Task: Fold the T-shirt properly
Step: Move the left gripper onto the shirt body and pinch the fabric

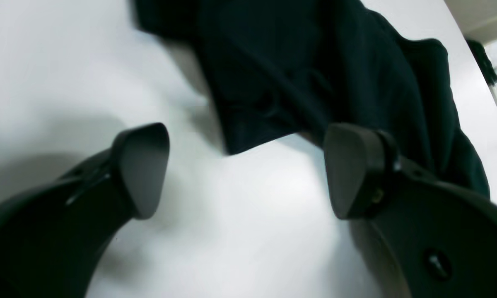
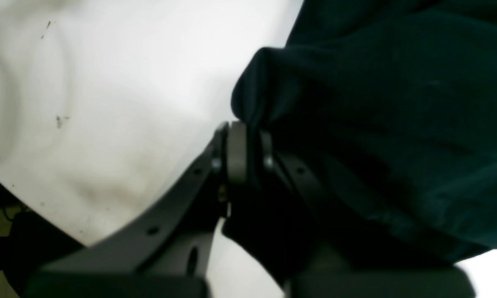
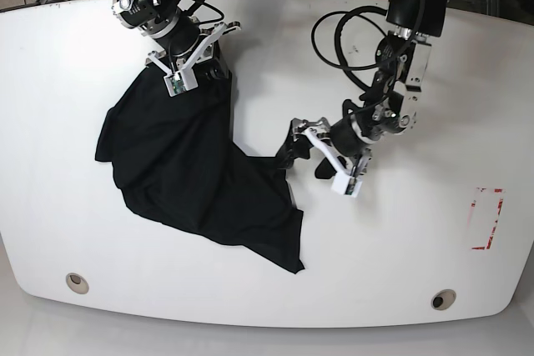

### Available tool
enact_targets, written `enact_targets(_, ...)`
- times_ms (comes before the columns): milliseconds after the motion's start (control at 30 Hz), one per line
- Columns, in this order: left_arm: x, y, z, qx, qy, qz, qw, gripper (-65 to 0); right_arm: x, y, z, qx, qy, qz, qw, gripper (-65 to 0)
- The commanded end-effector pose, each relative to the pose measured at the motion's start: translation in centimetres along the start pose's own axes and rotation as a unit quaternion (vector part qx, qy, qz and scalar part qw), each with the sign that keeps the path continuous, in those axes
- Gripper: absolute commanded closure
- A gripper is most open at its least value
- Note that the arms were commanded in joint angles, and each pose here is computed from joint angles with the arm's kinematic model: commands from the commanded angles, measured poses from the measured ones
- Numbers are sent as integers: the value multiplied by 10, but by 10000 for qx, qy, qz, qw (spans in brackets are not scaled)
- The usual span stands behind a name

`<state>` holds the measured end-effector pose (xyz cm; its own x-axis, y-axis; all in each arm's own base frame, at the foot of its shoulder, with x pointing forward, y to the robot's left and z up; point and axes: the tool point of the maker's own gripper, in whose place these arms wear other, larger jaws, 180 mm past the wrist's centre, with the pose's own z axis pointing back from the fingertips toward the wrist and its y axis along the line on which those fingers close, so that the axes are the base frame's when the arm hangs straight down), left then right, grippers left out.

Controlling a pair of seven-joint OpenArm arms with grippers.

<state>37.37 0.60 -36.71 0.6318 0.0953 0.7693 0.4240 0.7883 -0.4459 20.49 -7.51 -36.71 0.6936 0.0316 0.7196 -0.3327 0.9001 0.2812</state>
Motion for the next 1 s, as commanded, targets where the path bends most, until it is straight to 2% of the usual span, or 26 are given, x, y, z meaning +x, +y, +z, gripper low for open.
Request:
enact_targets(0, 19, -7, -14, -65, -147, -103, 9998, -550, 13, 2, 3, 28, -255, 44, 9997, -2)
enact_targets(200, 27, -10, -39, -22, -159, -144, 9998, -550, 15, 2, 3, 35, -282, 32, 9996, -2)
enact_targets(600, 14, -10, -69, 32, 148, 102, 9998, -533, 23, 1, 1, 42, -387, 54, 9992, -2)
enact_targets(667, 12, -7, -71, 66, 183, 130, 9997, -497, 23, 1, 1, 50, -386, 56, 9992, -2)
enact_targets(767, 10, -3, -74, 106, 241, 162, 9995, -401, 26, 1, 0, 49, -414, 70, 9991, -2)
enact_targets(967, -2, -9, -84, 47, 514, -105, 9986, -142, 30, -1, 0, 26, -470, 90, 9988, -2)
